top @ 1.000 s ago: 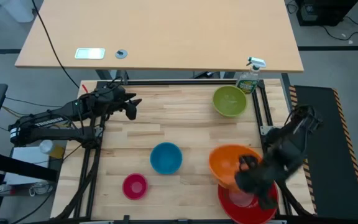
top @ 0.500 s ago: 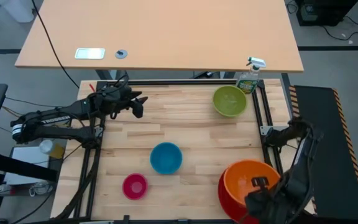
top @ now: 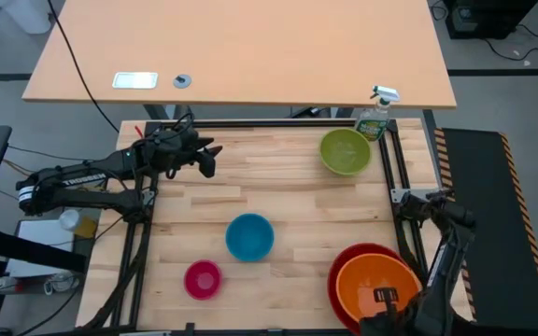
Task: Nest bowls inside each other
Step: Stack the orange bowl on the red bowl
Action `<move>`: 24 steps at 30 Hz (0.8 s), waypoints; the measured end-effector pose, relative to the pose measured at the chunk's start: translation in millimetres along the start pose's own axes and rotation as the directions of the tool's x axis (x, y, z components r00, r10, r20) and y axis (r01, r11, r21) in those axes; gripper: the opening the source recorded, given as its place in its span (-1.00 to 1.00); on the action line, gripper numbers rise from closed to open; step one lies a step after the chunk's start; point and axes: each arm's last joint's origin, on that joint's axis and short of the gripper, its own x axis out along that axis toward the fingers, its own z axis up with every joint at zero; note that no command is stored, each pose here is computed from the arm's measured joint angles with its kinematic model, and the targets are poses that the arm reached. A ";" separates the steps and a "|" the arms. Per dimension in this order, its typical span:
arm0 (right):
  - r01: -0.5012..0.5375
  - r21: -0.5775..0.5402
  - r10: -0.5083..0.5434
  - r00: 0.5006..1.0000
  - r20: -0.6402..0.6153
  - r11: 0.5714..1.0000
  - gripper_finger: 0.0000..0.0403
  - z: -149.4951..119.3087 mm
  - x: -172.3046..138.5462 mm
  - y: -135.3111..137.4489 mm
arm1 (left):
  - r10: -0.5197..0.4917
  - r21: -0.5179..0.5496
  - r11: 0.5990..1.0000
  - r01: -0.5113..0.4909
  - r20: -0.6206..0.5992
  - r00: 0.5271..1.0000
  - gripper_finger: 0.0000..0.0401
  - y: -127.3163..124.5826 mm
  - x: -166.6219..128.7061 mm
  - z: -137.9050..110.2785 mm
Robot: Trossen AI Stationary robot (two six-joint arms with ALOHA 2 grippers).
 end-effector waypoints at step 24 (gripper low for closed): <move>0.175 0.184 -0.178 0.984 0.002 0.967 -0.56 13.4 38.7 1.2 | -0.036 0.001 0.999 0.036 -0.014 0.999 0.06 -1.0 -0.1 -0.4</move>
